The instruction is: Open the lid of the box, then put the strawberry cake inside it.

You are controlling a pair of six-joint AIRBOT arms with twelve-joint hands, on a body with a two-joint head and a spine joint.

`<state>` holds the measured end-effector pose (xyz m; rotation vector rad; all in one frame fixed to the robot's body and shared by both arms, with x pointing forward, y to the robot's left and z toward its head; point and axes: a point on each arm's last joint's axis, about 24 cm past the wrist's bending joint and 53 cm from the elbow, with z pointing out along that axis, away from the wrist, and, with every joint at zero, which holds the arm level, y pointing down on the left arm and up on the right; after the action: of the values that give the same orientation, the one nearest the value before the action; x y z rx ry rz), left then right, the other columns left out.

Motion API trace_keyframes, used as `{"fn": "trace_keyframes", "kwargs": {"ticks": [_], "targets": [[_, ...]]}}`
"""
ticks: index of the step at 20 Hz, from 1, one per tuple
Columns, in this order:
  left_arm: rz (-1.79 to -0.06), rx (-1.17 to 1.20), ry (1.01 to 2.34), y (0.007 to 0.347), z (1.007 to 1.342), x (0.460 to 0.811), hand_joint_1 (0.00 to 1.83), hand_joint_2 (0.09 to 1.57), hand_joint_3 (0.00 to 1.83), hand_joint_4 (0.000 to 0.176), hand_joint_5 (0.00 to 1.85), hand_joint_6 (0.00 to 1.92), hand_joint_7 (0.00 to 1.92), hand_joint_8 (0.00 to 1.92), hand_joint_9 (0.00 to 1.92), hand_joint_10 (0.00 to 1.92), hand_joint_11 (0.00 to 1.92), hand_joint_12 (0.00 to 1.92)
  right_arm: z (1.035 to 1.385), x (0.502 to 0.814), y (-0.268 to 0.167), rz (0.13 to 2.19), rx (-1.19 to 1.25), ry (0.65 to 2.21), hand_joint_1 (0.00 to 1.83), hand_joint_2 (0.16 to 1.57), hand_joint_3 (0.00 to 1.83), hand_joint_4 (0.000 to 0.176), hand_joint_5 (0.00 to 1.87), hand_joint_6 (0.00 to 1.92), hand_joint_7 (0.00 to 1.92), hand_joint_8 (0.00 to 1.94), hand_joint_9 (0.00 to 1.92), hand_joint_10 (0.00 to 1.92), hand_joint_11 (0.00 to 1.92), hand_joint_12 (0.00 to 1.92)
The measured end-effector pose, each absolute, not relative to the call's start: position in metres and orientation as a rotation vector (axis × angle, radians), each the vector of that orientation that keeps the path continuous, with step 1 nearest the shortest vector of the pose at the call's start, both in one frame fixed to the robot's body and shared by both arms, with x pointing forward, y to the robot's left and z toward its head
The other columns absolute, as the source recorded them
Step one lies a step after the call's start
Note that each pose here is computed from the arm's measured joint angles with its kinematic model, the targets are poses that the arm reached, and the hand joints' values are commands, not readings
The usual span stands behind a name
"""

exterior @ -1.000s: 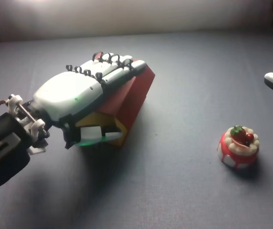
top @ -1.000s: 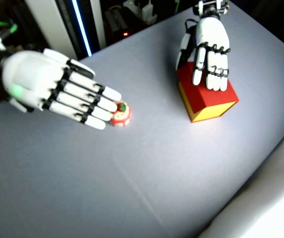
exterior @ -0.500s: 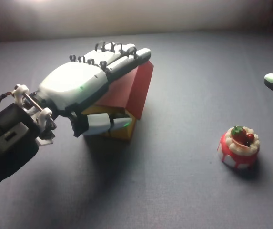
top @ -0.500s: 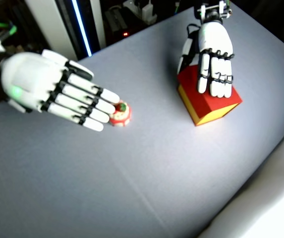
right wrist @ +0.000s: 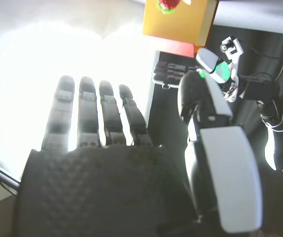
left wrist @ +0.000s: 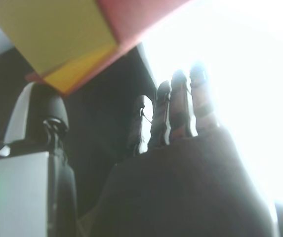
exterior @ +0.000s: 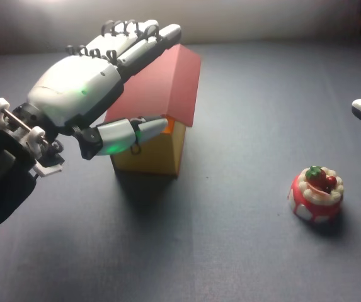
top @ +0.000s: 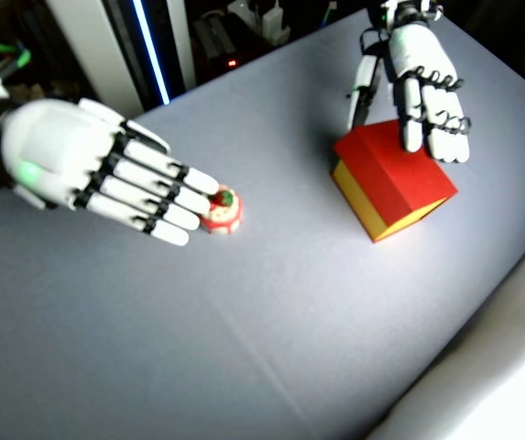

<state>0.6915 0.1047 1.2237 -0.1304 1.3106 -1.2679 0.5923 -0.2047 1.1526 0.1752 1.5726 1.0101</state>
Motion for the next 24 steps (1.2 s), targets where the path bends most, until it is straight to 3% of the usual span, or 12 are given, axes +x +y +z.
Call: {"fn": "trace_keyframes", "kwargs": {"ticks": [1,2,4,6,8,11,15,16,18,19,20,24], "targets": [[-1.274,-0.135,1.293,0.106,1.228,0.69,0.54,1.28,0.03,0.145,0.0,0.0,0.0,0.0,0.0,0.0,0.0,0.0,1.153,0.592,-0.205,1.01,0.176,1.571,0.57,1.31,0.0,0.0,0.0,0.0,0.0,0.0,0.0,0.0,0.0,0.0],[-1.276,-0.137,1.281,0.109,1.231,0.69,0.61,1.28,0.02,0.134,0.0,0.0,0.0,0.0,0.0,0.0,0.0,0.0,1.153,0.592,-0.205,1.01,0.177,1.571,0.56,1.31,0.0,0.0,0.0,0.0,0.0,0.0,0.0,0.0,0.0,0.0],[-1.281,-0.147,1.233,0.117,1.242,0.688,0.67,1.27,0.01,0.135,0.0,0.0,0.0,0.0,0.0,0.0,0.04,0.03,1.153,0.593,-0.205,1.009,0.178,1.571,0.54,1.31,0.0,0.0,0.0,0.0,0.0,0.0,0.0,0.0,0.0,0.0],[-1.277,-0.163,1.199,0.127,1.249,0.688,0.62,1.3,0.02,0.118,0.0,0.0,0.0,0.0,0.0,0.0,0.0,0.0,1.153,0.593,-0.205,1.009,0.178,1.57,0.55,1.31,0.0,0.0,0.0,0.0,0.0,0.0,0.0,0.0,0.0,0.0],[-1.268,-0.19,1.174,0.139,1.254,0.689,0.64,1.3,0.01,0.117,0.0,0.0,0.0,0.0,0.0,0.0,0.0,0.0,1.153,0.593,-0.206,1.009,0.181,1.569,0.53,1.31,0.0,0.0,0.0,0.0,0.0,0.0,0.0,0.0,0.0,0.0],[-1.259,-0.197,1.182,0.143,1.25,0.689,0.65,1.24,0.0,0.156,0.0,0.0,0.0,0.0,0.0,0.0,0.0,0.0,1.153,0.593,-0.206,1.009,0.182,1.569,0.54,1.31,0.0,0.0,0.0,0.0,0.0,0.0,0.0,0.0,0.0,0.0],[-1.298,-0.112,1.227,0.12,1.242,0.677,0.73,1.19,0.0,0.136,0.0,0.0,0.0,0.0,0.0,0.0,0.0,0.0,1.153,0.593,-0.206,1.009,0.185,1.568,0.54,1.32,0.0,0.0,0.0,0.0,0.0,0.0,0.0,0.0,0.0,0.0],[-1.309,-0.106,1.239,0.114,1.239,0.676,0.77,1.19,0.0,0.149,0.0,0.0,0.0,0.0,0.0,0.0,0.0,0.0,1.153,0.593,-0.206,1.008,0.185,1.568,0.55,1.31,0.0,0.0,0.0,0.0,0.0,0.0,0.0,0.0,0.0,0.0],[-1.334,-0.072,1.284,0.098,1.229,0.671,0.8,1.12,0.0,0.157,0.0,0.0,0.0,0.0,0.0,0.0,0.0,0.0,1.152,0.593,-0.206,1.01,0.189,1.568,0.54,1.31,0.0,0.0,0.0,0.0,0.0,0.0,0.0,0.0,0.0,0.0],[-1.339,-0.068,1.29,0.095,1.228,0.671,0.85,1.11,0.0,0.147,0.0,0.0,0.0,0.0,0.0,0.0,0.0,0.0,1.152,0.593,-0.206,1.011,0.191,1.568,0.53,1.32,0.0,0.0,0.0,0.0,0.0,0.0,0.0,0.0,0.0,0.0],[-1.345,-0.064,1.307,0.089,1.224,0.671,0.88,1.11,0.0,0.158,0.0,0.0,0.0,0.0,0.0,0.0,0.0,0.0,1.151,0.593,-0.205,1.014,0.192,1.569,0.51,1.32,0.0,0.0,0.0,0.0,0.0,0.0,0.0,0.0,0.0,0.0],[-1.352,-0.059,1.362,0.071,1.212,0.678,1.02,1.0,0.0,0.126,0.0,0.0,0.0,0.0,0.0,0.0,0.0,0.0,1.152,0.593,-0.205,1.014,0.193,1.569,0.56,1.31,0.0,0.0,0.0,0.0,0.0,0.0,0.0,0.0,0.0,0.0]]}}
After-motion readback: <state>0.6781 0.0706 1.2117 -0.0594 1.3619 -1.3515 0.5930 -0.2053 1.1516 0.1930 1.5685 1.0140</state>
